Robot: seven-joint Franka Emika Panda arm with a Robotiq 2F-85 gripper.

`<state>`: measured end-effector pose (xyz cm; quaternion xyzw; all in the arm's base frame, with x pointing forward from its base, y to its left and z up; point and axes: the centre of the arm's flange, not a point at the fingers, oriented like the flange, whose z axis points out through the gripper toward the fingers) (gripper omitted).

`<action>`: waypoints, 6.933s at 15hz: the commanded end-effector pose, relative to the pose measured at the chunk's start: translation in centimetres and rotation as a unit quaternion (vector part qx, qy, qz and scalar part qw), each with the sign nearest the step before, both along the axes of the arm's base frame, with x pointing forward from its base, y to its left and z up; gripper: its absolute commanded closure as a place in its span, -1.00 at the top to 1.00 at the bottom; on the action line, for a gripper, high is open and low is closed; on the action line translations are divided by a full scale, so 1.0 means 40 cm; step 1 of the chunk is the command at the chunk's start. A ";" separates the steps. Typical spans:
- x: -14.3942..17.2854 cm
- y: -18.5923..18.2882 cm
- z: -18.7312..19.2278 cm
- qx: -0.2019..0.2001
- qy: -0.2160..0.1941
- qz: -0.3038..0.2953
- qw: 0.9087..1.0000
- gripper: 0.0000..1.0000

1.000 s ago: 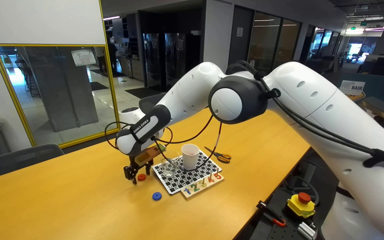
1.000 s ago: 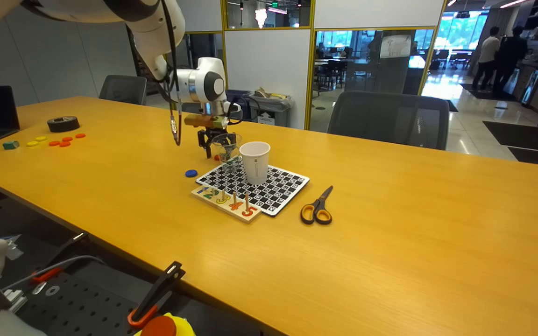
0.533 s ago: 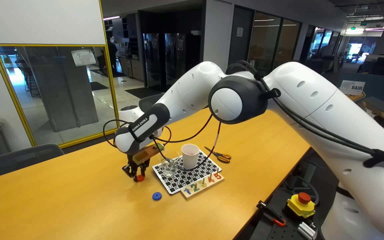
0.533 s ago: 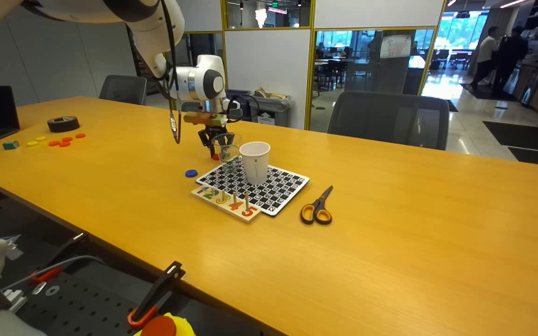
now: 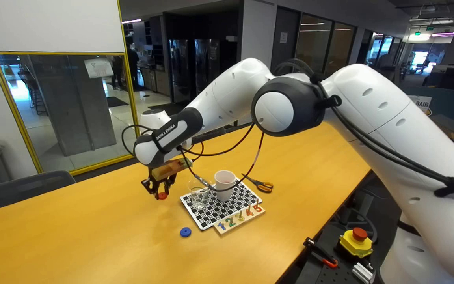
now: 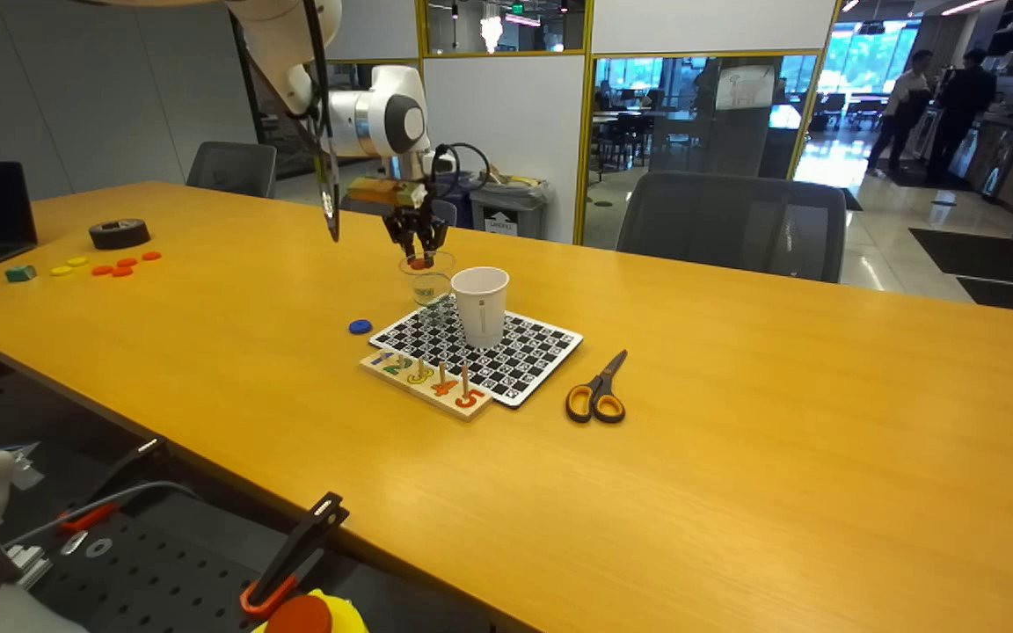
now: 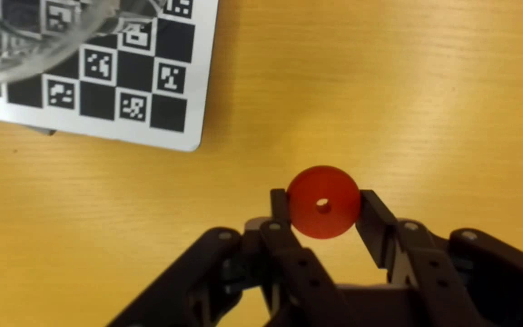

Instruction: Pick the rings and put them in the cup

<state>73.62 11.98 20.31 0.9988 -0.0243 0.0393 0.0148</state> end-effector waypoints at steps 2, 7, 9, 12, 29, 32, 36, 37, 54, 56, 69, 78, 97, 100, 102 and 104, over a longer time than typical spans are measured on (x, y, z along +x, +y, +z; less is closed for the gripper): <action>-0.105 -0.091 0.246 0.005 -0.039 -0.091 0.995 -0.65; -0.251 -0.234 0.354 -0.014 -0.051 -0.211 0.976 -0.65; -0.301 -0.290 0.354 -0.013 -0.046 -0.252 0.967 -0.65; -0.366 -0.358 0.323 -0.021 -0.034 -0.299 0.953 -0.64; -0.400 -0.447 0.168 -0.023 -0.039 -0.376 0.926 -0.64; -0.398 -0.452 0.163 -0.023 -0.043 -0.385 0.921 0.34; -0.419 -0.427 0.198 -0.017 -0.046 -0.378 0.925 0.76; -0.433 -0.404 0.224 -0.015 -0.052 -0.370 0.927 0.90; -0.541 0.099 0.051 0.092 0.026 -0.241 0.966 1.00; -0.510 0.100 -0.010 0.085 0.021 -0.273 0.958 1.00; -0.379 0.086 -0.156 0.050 0.004 -0.375 0.926 1.00; -0.375 0.077 -0.154 0.038 0.013 -0.381 0.924 0.50; -0.303 -0.024 0.185 0.082 -0.043 -0.353 0.931 -0.58; -0.295 -0.085 0.248 0.072 -0.070 -0.367 0.925 -0.58; -0.296 -0.121 0.260 0.060 -0.078 -0.377 0.921 -0.58; -0.294 -0.150 0.252 0.046 -0.069 -0.387 0.918 -0.58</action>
